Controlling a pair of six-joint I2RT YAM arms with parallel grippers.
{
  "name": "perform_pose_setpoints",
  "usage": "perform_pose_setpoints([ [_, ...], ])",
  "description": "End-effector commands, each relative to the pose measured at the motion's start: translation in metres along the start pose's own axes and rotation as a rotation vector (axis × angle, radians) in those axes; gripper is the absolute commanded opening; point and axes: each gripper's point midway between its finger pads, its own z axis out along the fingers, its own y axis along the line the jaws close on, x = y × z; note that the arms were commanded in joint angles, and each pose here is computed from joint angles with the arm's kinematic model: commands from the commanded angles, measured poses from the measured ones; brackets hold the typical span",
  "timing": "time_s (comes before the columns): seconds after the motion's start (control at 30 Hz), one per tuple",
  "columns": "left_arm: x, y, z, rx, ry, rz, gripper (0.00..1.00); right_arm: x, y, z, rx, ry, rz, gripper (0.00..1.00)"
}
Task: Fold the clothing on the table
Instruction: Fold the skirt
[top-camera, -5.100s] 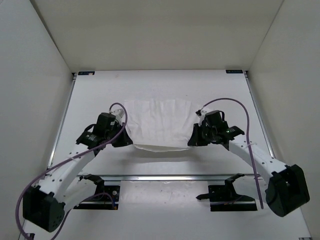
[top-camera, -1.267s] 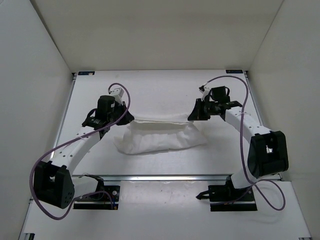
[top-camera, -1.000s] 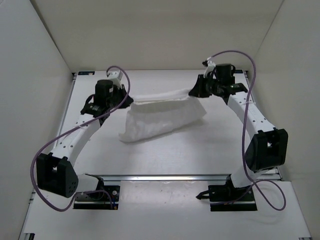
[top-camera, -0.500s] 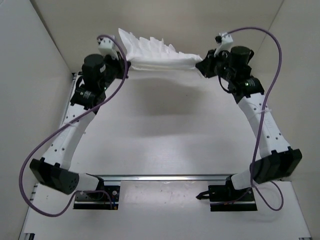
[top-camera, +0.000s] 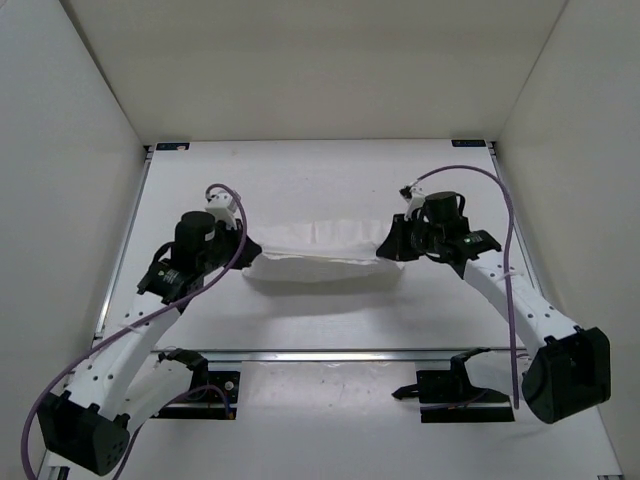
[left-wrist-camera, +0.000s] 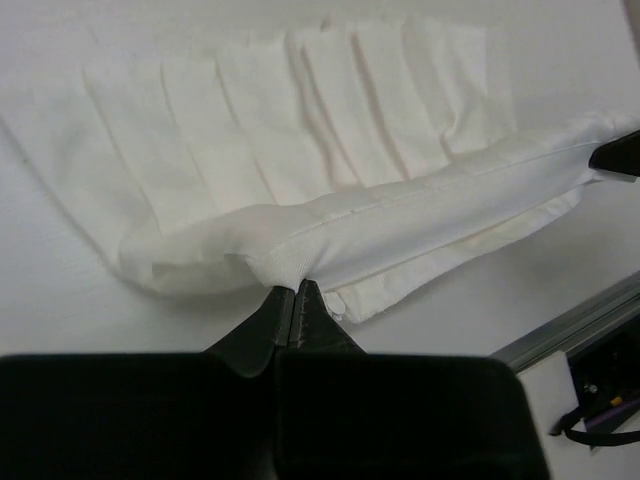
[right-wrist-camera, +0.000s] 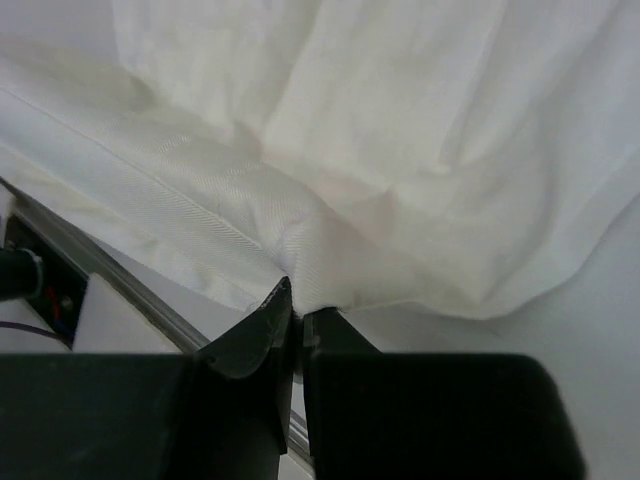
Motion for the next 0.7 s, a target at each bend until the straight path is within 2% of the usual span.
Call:
perform_pose_setpoints([
  [0.0,-0.037,0.042,-0.009,-0.179,-0.085,-0.031,0.0,-0.052,-0.031,-0.027,0.125,-0.163,0.028,0.0],
  [0.13,-0.021,0.054,0.026,-0.202,-0.007,-0.041,0.0,-0.048,-0.07,0.0,0.12,-0.069,0.087,0.0],
  [0.2,0.001,0.062,0.044,-0.208,0.062,-0.088,0.0,-0.048,-0.074,0.018,0.098,-0.017,0.088,0.0],
  [0.3,0.032,0.081,0.054,-0.262,0.108,-0.178,0.0,-0.063,-0.075,0.048,0.075,0.011,0.075,0.0],
  [0.43,0.045,0.102,0.064,-0.329,0.15,-0.188,0.0,-0.074,-0.085,0.093,0.079,0.058,0.062,0.0],
  [0.47,0.046,0.107,0.065,-0.352,0.16,-0.194,0.04,-0.073,-0.085,0.096,0.08,0.072,0.063,0.03],
  [0.5,0.048,0.11,0.069,-0.364,0.174,-0.2,0.24,-0.083,-0.09,0.1,0.08,0.074,0.077,0.09],
  [0.53,0.044,0.115,0.072,-0.376,0.177,-0.213,0.36,-0.088,-0.093,0.101,0.081,0.072,0.08,0.25],
  [0.57,0.038,0.118,0.071,-0.387,0.167,-0.233,0.62,-0.097,-0.097,0.101,0.09,0.069,0.078,0.37],
  [0.6,0.037,0.12,0.07,-0.393,0.168,-0.239,0.98,-0.108,-0.097,0.097,0.093,0.047,0.067,0.45],
  [0.67,0.015,0.119,0.064,-0.384,0.111,-0.228,0.99,-0.13,-0.095,0.086,0.104,-0.017,0.043,0.74],
])
